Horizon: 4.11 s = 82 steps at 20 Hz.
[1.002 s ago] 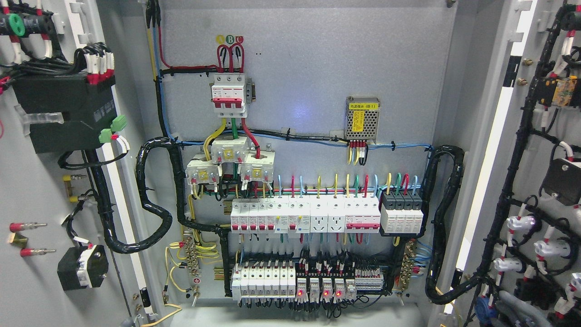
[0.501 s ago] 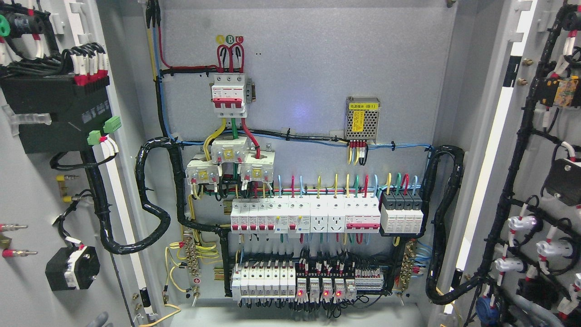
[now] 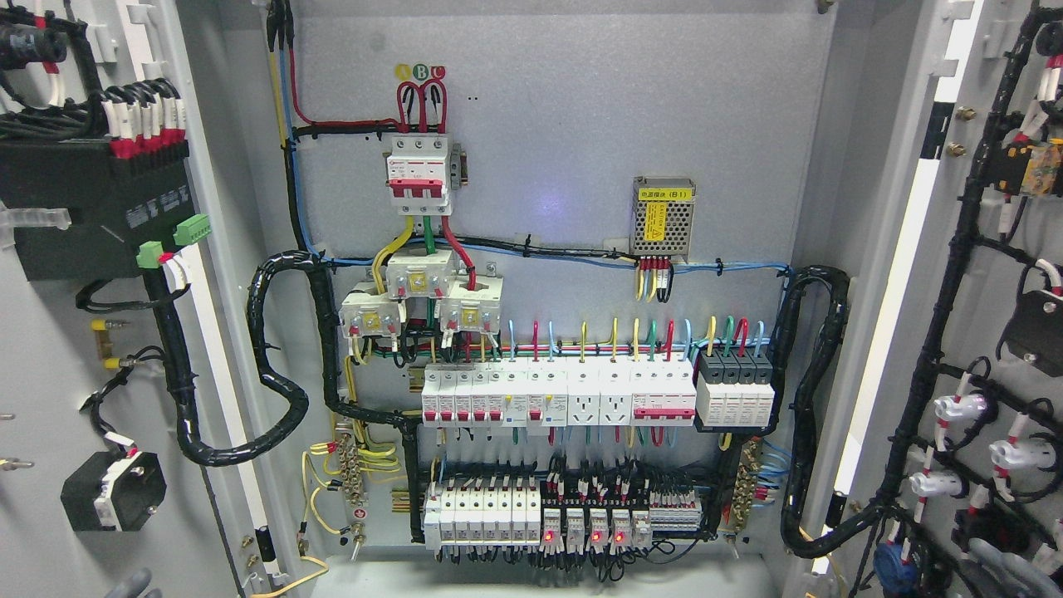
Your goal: Open door with both hands
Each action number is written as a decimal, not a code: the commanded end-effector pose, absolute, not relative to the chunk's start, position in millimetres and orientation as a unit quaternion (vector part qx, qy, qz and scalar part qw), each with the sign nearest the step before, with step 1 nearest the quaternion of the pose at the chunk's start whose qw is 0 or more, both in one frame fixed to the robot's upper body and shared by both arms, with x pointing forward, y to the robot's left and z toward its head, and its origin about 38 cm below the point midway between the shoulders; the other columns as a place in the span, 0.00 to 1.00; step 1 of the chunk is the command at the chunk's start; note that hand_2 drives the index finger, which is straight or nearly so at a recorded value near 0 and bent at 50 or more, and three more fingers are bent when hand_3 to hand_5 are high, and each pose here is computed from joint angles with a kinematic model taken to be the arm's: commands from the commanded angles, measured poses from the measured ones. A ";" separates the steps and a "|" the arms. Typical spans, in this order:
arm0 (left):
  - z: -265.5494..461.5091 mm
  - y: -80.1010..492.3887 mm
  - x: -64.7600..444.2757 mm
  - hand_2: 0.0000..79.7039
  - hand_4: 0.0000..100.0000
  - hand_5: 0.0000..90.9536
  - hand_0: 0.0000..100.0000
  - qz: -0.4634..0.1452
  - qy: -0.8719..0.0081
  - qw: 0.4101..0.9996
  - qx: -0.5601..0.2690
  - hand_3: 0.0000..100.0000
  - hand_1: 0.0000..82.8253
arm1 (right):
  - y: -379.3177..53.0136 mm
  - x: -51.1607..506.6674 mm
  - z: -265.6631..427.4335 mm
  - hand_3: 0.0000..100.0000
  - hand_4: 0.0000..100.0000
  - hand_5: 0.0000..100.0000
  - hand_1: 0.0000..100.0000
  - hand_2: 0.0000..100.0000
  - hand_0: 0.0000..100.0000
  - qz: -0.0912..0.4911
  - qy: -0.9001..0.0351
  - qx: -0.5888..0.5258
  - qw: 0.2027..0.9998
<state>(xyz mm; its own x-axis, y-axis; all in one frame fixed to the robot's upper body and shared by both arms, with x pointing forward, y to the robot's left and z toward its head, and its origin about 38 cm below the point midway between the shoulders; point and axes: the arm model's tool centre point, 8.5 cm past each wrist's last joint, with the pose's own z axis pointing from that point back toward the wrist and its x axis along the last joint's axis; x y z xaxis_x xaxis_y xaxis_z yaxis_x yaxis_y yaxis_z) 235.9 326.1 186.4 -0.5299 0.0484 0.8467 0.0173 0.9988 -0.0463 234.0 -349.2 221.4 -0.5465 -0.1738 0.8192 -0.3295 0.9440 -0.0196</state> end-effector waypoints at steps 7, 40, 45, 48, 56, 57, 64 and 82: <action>186.9 387.2 240.0 0.00 0.00 0.00 0.00 0.041 -0.864 0.500 0.032 0.00 0.00 | -356.1 230.0 221.0 0.00 0.00 0.00 0.00 0.00 0.00 0.073 -0.877 0.134 0.456; 204.7 493.3 263.9 0.00 0.00 0.00 0.00 0.116 -0.852 0.503 0.086 0.00 0.00 | -379.9 207.9 201.5 0.00 0.00 0.00 0.00 0.00 0.00 -0.022 -0.888 0.076 0.453; 204.0 502.9 267.3 0.00 0.00 0.00 0.00 0.127 -0.849 0.504 0.089 0.00 0.00 | -382.9 202.6 193.2 0.00 0.00 0.00 0.00 0.00 0.00 -0.048 -0.888 0.065 0.453; 203.4 504.5 267.5 0.00 0.00 0.00 0.00 0.128 -0.849 0.505 0.090 0.00 0.00 | -383.2 201.8 192.7 0.00 0.00 0.00 0.00 0.00 0.00 -0.052 -0.888 0.064 0.452; 206.8 503.1 268.7 0.00 0.00 0.00 0.00 0.125 -0.851 0.503 0.087 0.00 0.00 | -382.9 200.6 199.2 0.00 0.00 0.00 0.00 0.00 0.00 -0.043 -0.892 0.063 0.446; 207.5 502.8 268.6 0.00 0.00 0.00 0.00 0.126 -0.851 0.502 0.085 0.00 0.00 | -381.6 200.0 200.3 0.00 0.00 0.00 0.00 0.00 0.00 -0.042 -0.892 0.065 0.445; 215.2 490.0 267.7 0.00 0.00 0.00 0.00 0.107 -0.855 0.502 0.068 0.00 0.00 | -379.2 200.7 208.6 0.00 0.00 0.00 0.00 0.00 0.00 -0.006 -0.890 0.076 0.451; 193.5 417.1 235.6 0.00 0.00 0.00 0.00 0.054 -0.828 0.557 -0.023 0.00 0.00 | -318.8 207.1 179.4 0.00 0.00 0.00 0.00 0.00 0.00 0.066 -0.851 0.180 0.489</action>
